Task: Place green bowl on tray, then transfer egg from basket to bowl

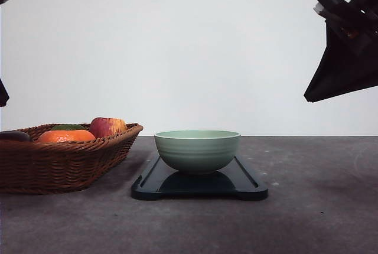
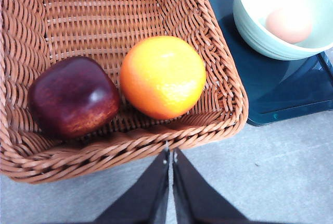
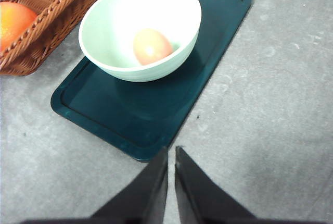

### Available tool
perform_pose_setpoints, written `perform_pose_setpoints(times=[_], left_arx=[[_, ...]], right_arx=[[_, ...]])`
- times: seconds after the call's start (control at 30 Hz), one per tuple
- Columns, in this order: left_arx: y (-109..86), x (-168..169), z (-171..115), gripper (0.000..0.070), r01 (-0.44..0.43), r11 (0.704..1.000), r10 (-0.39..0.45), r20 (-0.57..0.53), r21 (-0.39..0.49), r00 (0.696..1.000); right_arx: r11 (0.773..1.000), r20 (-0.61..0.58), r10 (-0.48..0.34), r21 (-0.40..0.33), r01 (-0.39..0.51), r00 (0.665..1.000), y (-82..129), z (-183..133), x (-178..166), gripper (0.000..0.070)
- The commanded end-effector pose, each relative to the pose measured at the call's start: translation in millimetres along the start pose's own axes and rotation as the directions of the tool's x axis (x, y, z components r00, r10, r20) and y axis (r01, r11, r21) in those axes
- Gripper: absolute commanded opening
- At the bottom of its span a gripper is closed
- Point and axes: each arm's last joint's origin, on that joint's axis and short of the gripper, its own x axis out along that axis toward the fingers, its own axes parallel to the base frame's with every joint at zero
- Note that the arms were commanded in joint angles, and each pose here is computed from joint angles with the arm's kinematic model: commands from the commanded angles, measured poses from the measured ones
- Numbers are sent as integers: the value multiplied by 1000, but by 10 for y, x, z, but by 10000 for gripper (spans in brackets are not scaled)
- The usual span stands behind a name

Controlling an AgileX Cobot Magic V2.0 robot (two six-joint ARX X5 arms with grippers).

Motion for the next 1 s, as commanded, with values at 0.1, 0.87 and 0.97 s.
perform_pose_setpoints(times=[0.1, 0.87, 0.97], left_arx=[[-11, -51, 26, 0, 7, 1000, -7, 32, 3, 999], [585, -1, -772, 0, -241, 970, 223, 509, -31, 831], [633, 67, -884, 0, -257, 965, 245, 510, -48, 824]], right_arx=[[1000, 7, 6, 6, -6, 1000, 11, 16, 7, 16], [1000, 7, 6, 6, -6, 1000, 11, 16, 7, 16], [1000, 7, 6, 6, -6, 1000, 11, 16, 7, 16]])
